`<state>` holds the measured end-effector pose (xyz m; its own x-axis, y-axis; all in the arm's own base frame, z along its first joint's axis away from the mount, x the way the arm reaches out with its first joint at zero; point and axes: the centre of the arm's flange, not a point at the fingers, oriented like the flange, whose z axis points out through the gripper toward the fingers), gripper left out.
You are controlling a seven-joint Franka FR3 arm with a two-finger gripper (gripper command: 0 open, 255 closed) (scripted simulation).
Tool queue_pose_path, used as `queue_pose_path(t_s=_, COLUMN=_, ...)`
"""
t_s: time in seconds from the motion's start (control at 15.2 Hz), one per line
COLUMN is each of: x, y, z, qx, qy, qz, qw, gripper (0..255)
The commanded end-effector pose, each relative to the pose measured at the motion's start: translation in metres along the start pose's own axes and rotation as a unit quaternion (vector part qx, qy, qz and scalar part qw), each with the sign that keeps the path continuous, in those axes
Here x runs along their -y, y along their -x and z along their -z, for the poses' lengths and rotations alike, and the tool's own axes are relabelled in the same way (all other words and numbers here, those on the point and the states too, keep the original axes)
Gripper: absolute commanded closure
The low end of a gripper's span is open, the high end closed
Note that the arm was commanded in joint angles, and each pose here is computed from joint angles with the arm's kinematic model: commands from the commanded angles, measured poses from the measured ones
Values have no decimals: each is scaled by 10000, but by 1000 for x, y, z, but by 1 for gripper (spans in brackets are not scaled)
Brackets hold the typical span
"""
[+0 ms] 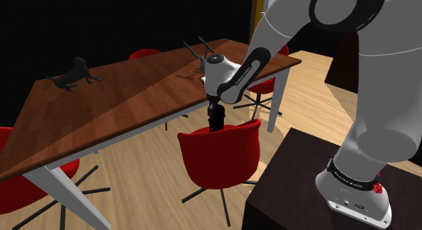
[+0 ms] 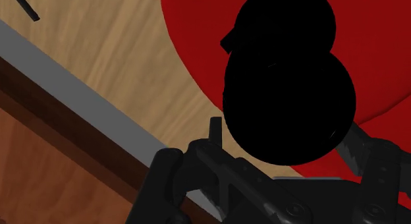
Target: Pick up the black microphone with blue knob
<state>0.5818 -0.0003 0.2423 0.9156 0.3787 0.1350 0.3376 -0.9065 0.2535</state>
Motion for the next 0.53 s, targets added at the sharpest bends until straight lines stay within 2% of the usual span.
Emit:
queue_pose_path(t_s=0.0, x=-2, y=-2, z=11, qx=-6, qy=2, qz=0, qw=10000, gripper=255)
queue_pose_path(t_s=0.33, x=-9, y=-6, z=36, qx=-6, qy=2, qz=0, qw=10000, gripper=255)
queue_pose_path(t_s=0.46, x=-9, y=-6, z=37, qx=-6, qy=2, qz=0, qw=10000, gripper=255)
